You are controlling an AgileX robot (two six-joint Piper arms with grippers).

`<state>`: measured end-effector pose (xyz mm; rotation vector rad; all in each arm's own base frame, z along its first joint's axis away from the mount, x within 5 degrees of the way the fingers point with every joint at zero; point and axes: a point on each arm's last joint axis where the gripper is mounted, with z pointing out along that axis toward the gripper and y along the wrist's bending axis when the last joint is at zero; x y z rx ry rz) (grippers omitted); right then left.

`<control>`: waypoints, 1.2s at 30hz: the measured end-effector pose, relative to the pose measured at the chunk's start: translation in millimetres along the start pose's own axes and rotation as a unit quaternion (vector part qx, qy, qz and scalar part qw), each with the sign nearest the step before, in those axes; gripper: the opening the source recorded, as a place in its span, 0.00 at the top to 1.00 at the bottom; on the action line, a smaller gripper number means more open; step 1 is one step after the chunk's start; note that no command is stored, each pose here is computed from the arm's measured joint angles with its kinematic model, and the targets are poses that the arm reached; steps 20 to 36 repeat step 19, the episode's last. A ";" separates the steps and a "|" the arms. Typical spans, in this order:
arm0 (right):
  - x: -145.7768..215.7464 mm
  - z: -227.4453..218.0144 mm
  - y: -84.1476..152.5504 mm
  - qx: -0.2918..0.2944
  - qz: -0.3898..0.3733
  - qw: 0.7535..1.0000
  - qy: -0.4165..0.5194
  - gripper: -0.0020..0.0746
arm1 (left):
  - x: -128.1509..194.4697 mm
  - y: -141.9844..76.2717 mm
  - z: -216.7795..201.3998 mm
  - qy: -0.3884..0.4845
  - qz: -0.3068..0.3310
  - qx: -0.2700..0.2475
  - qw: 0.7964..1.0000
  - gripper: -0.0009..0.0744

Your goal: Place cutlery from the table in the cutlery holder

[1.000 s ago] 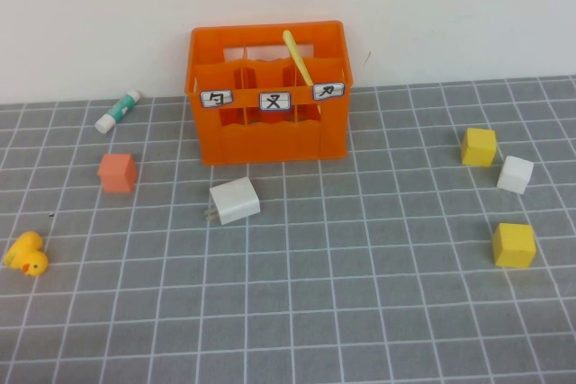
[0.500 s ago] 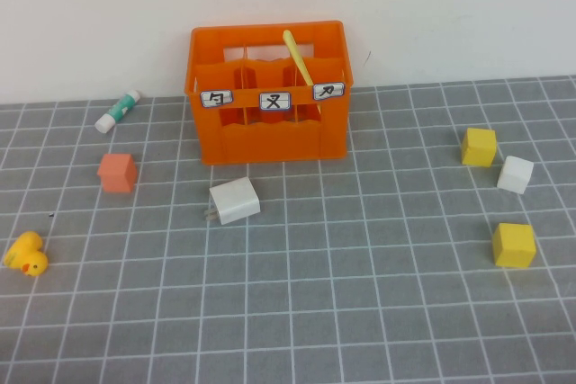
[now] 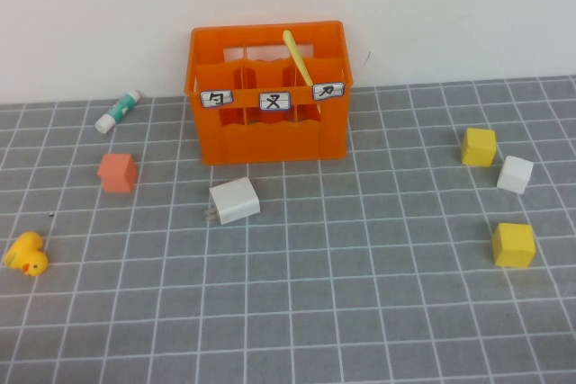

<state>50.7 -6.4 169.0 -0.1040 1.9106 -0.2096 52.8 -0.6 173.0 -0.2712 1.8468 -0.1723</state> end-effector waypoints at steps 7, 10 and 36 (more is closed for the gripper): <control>0.1 0.0 0.0 0.000 -0.011 1.000 0.001 0.98 | 0.0 0.0 0.0 0.000 0.000 0.000 1.000 0.99; 0.2 0.0 0.0 0.000 -0.012 1.000 0.001 0.98 | 0.0 0.0 0.0 0.000 0.000 0.000 1.000 0.99; 0.4 0.0 0.0 0.000 -0.014 1.000 0.002 0.98 | 0.0 0.0 0.0 0.000 0.000 0.000 1.000 0.99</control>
